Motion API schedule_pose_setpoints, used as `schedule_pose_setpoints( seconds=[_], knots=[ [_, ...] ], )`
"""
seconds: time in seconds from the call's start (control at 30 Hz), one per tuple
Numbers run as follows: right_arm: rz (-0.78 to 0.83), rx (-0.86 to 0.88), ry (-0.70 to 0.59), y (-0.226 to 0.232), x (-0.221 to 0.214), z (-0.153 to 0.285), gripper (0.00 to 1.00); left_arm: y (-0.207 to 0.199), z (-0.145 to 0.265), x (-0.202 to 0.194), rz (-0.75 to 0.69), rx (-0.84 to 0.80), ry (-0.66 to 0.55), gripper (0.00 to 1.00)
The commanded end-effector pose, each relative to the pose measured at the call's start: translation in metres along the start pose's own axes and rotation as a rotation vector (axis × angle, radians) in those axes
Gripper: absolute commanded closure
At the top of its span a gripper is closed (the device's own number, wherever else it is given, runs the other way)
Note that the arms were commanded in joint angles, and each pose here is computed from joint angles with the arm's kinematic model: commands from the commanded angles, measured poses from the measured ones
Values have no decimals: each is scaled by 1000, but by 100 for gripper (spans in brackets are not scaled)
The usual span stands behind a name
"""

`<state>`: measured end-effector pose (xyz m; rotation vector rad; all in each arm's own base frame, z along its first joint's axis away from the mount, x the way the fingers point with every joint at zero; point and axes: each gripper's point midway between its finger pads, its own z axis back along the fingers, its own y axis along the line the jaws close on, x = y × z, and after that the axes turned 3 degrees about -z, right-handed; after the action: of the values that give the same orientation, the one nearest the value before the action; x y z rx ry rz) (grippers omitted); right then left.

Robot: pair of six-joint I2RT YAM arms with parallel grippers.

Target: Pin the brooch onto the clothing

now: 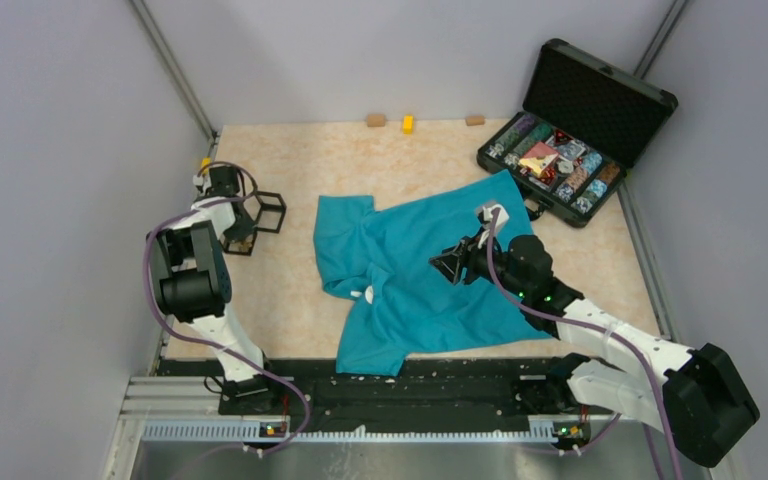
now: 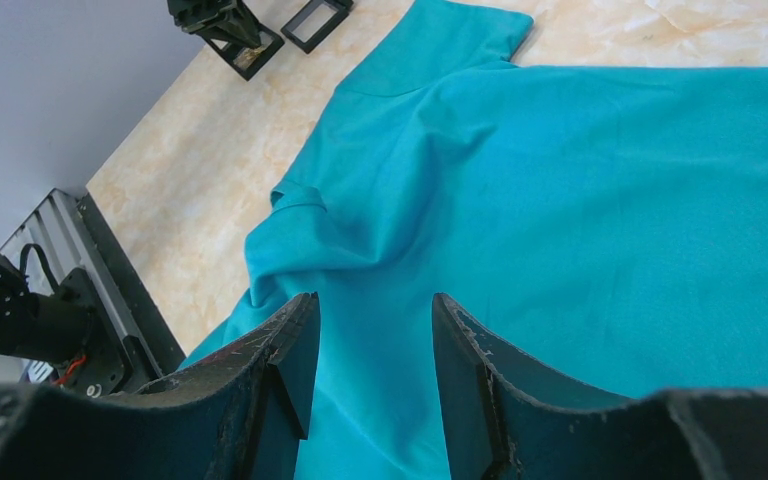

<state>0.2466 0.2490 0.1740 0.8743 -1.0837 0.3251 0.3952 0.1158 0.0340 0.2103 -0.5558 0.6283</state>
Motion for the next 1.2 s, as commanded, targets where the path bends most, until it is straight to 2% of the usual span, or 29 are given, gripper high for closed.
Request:
schedule_pose_setpoints(
  seconds=[0.0, 0.13, 0.43, 0.6, 0.73, 0.87, 1.17],
  knots=[
    [29, -2, -48, -2, 12, -2, 53, -6, 11, 23, 21, -37, -67, 94],
    [28, -4, -51, -2, 13, -2, 53, -8, 26, 31, 36, -68, -104, 100],
    [11, 7, -49, 1, 17, -6, 53, -24, 72, 39, 50, -166, -195, 100],
    [-26, 33, -59, 8, 24, -13, 54, -66, 120, 35, 14, -309, -254, 100],
    [-91, 71, -58, 17, 29, -25, 53, -116, 174, 11, -28, -478, -287, 100],
    [-168, 131, -49, 32, 32, -41, 50, -149, 224, -21, 28, -665, -306, 100],
    [-238, 222, -18, 63, 49, -65, 50, -185, 291, -81, 118, -923, -287, 100]
  ],
)
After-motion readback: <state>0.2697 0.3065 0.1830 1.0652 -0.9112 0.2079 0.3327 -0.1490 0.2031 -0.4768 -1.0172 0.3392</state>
